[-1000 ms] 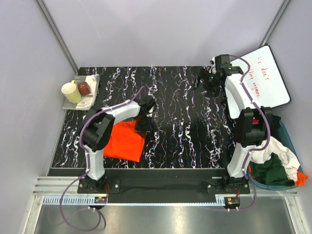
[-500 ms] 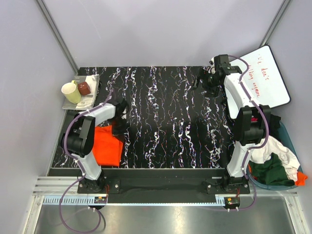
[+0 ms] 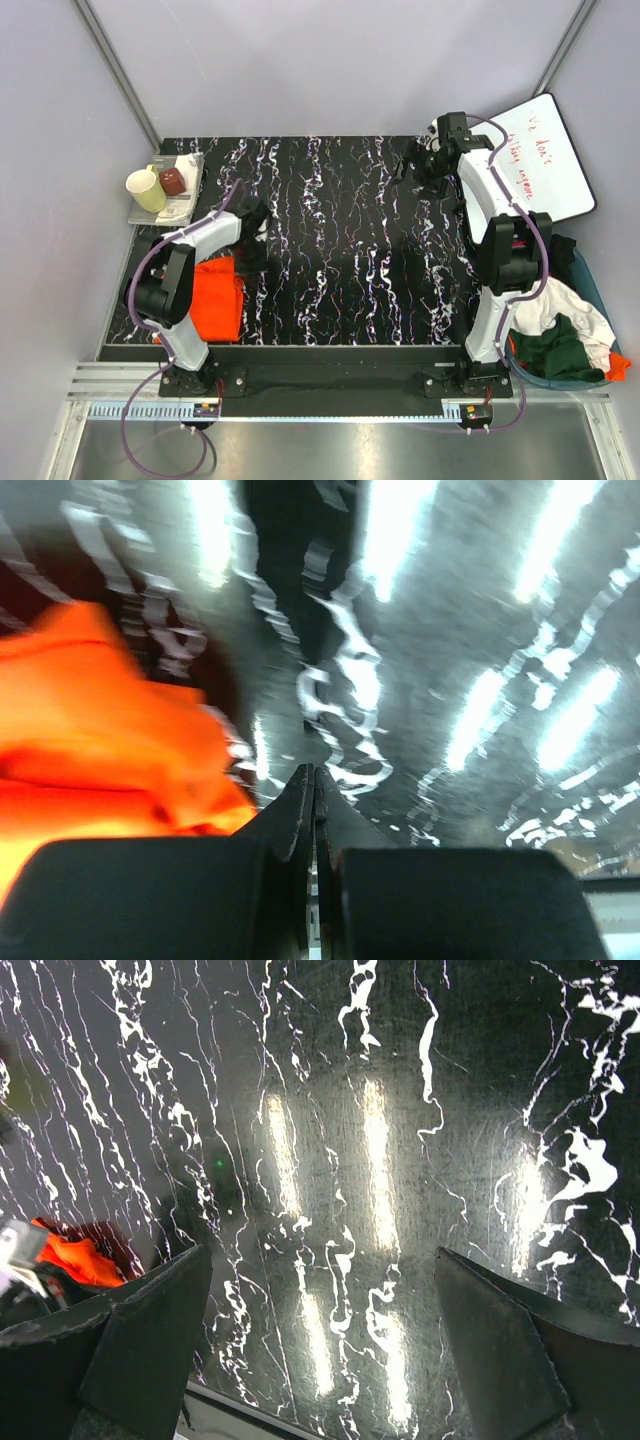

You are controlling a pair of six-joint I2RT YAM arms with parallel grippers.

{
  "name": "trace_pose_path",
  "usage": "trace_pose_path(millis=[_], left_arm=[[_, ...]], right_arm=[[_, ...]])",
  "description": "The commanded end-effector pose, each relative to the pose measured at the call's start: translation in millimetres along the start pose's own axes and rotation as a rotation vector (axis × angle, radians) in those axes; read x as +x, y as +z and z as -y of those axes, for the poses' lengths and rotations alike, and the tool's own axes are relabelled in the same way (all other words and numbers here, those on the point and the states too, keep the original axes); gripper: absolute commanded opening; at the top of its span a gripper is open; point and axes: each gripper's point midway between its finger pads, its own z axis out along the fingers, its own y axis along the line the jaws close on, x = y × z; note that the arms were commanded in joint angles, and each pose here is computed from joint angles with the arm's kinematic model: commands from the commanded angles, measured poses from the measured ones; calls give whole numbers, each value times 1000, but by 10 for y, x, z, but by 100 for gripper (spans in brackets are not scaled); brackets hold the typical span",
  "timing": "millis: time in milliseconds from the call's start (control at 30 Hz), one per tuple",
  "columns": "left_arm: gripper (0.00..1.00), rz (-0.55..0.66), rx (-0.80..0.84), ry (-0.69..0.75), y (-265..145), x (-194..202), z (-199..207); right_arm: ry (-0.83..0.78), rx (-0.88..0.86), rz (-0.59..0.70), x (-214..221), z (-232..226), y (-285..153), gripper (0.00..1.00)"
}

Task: Fold and stack the t-shirts
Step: Neatly place the folded tshirt to the corner

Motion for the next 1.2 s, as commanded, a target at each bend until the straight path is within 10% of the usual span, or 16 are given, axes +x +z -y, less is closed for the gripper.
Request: trace_pose_path(millis=[0, 1167], left_arm=[[0, -53, 52, -31, 18, 199, 166], [0, -275, -447, -510, -169, 637, -1722]], right_arm=[[-4, -42, 35, -153, -138, -67, 100], [3, -114, 22, -224, -292, -55, 100]])
